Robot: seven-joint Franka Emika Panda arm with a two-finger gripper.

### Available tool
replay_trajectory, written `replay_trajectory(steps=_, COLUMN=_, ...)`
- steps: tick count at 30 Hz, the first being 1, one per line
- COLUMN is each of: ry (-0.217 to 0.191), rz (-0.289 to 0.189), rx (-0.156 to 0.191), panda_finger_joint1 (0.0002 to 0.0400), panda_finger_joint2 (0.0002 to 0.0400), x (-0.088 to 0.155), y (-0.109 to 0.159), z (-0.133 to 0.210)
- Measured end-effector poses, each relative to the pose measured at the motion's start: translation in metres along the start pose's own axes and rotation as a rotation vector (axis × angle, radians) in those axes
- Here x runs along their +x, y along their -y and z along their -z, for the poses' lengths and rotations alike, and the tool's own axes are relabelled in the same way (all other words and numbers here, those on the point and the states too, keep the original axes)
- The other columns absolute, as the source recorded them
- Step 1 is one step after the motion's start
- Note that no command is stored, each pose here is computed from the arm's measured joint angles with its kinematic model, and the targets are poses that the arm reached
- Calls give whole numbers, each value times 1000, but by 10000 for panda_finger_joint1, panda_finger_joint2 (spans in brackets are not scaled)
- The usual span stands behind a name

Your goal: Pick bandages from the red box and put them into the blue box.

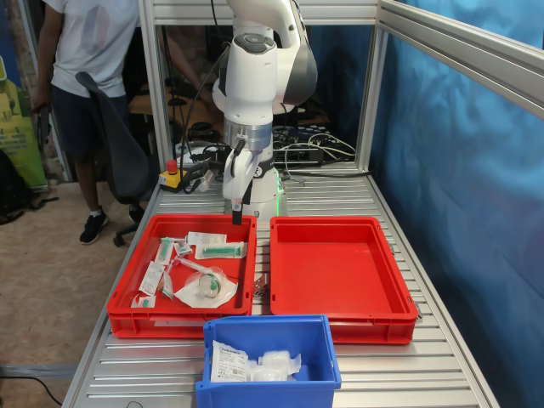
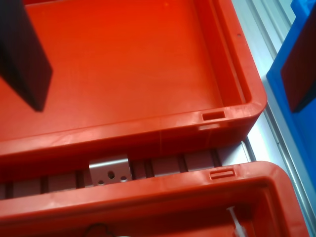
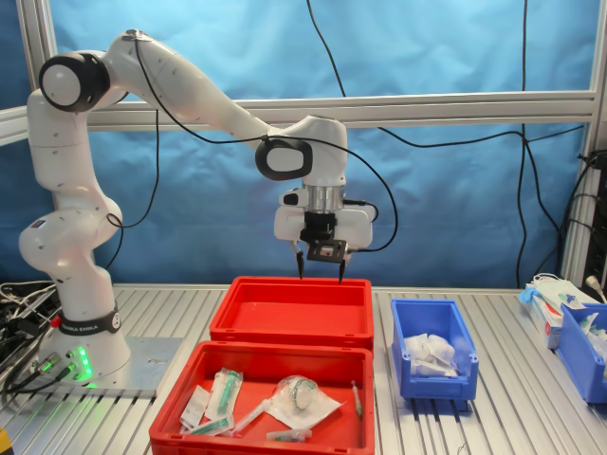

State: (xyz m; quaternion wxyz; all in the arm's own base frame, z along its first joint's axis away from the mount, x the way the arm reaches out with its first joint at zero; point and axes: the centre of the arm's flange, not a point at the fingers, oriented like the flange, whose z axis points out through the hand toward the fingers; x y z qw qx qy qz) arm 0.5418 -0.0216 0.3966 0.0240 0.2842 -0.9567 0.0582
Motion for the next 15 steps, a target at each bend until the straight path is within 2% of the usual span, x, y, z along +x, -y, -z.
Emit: replay_trajectory(steps=15, ry=-3, rz=4, rx=2, panda_finger_joint1=400, panda_finger_joint2=400, x=0, y=-1, z=-1)
